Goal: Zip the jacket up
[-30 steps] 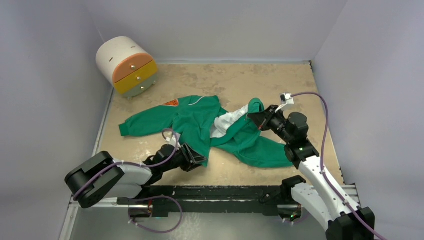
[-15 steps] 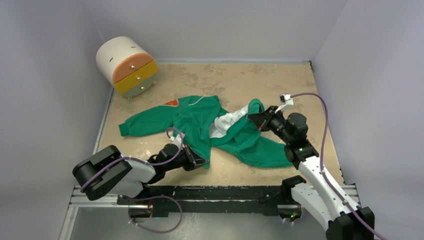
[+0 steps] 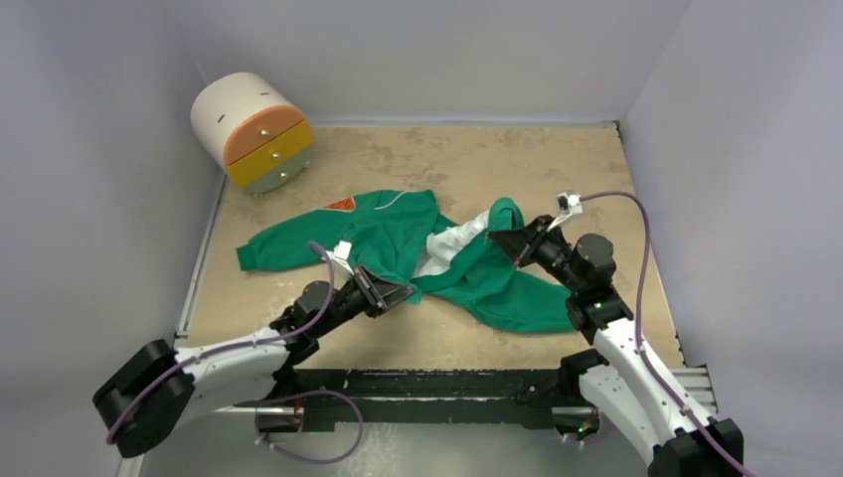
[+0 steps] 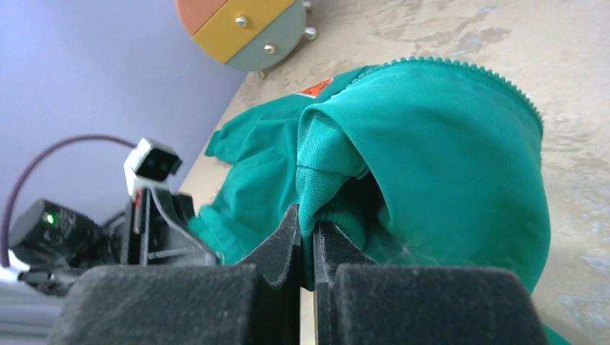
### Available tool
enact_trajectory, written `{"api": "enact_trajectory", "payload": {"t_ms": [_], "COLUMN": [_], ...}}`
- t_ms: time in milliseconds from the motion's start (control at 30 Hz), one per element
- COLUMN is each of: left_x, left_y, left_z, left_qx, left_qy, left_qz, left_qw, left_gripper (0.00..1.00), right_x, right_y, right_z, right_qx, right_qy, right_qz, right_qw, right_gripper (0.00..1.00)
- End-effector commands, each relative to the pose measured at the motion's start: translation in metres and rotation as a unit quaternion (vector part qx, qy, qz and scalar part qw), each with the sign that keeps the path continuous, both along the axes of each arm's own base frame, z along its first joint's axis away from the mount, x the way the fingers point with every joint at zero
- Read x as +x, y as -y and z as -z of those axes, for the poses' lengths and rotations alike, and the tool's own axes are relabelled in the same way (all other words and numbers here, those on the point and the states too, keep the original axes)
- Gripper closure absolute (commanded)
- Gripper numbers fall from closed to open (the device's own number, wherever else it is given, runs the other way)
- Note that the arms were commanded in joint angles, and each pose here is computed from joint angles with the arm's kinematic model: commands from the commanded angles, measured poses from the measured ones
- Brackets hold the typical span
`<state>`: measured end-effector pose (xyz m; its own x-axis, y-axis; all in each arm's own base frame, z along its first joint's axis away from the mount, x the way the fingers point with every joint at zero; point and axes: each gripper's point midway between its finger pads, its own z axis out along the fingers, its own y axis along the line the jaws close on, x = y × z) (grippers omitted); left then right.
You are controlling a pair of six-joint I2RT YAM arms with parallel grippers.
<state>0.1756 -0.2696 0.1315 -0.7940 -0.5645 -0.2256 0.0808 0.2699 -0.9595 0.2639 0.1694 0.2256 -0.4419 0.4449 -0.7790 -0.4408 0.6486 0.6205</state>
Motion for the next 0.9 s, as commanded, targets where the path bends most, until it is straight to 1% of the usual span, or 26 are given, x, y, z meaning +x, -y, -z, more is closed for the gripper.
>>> {"api": "enact_trajectory", "payload": {"t_ms": [0,33,67,100,133,233,400,500,600,700,867], "left_x": [0.024,0.029,0.032,0.035,0.038,0.045,0.053,0.055,0.054,0.049,0.044], "left_y": [0.0,-0.002,-0.003,-0.004,-0.005,-0.005,0.0,-0.001,-0.011,-0.019,-0.029], "left_z": [-0.077,-0.089,-0.103,-0.116,-0.128,-0.164,-0.218,-0.246,-0.269,-0.284,-0.296], "left_qx": [-0.03,-0.029,-0.037,-0.048,-0.055,-0.081,-0.095,-0.103,-0.115,-0.133,-0.161], "left_qy": [0.096,0.111,0.127,0.141,0.153,0.19,0.259,0.303,0.344,0.373,0.402], "left_qz": [-0.047,-0.059,-0.068,-0.076,-0.084,-0.102,-0.113,-0.122,-0.146,-0.16,-0.176], "left_qw": [0.994,0.992,0.989,0.986,0.983,0.973,0.954,0.94,0.921,0.904,0.884], "left_gripper": [1.0,1.0,1.0,1.0,1.0,1.0,1.0,1.0,1.0,1.0,1.0], "right_x": [-0.019,-0.023,-0.027,-0.031,-0.036,-0.046,-0.065,-0.078,-0.091,-0.097,-0.1], "right_y": [-0.016,-0.019,-0.022,-0.025,-0.028,-0.035,-0.058,-0.066,-0.066,-0.068,-0.075], "right_z": [-0.037,-0.038,-0.048,-0.049,-0.06,-0.079,-0.113,-0.135,-0.154,-0.166,-0.184], "right_qx": [0.07,0.083,0.099,0.111,0.125,0.156,0.186,0.201,0.22,0.238,0.272], "right_qy": [0.079,0.078,0.098,0.096,0.116,0.137,0.17,0.194,0.219,0.224,0.228], "right_qz": [-0.063,-0.075,-0.088,-0.1,-0.114,-0.139,-0.191,-0.232,-0.259,-0.272,-0.291], "right_qw": [0.992,0.991,0.986,0.984,0.979,0.968,0.949,0.932,0.915,0.905,0.888], "right_gripper": [1.0,1.0,1.0,1.0,1.0,1.0,1.0,1.0,1.0,1.0,1.0]}}
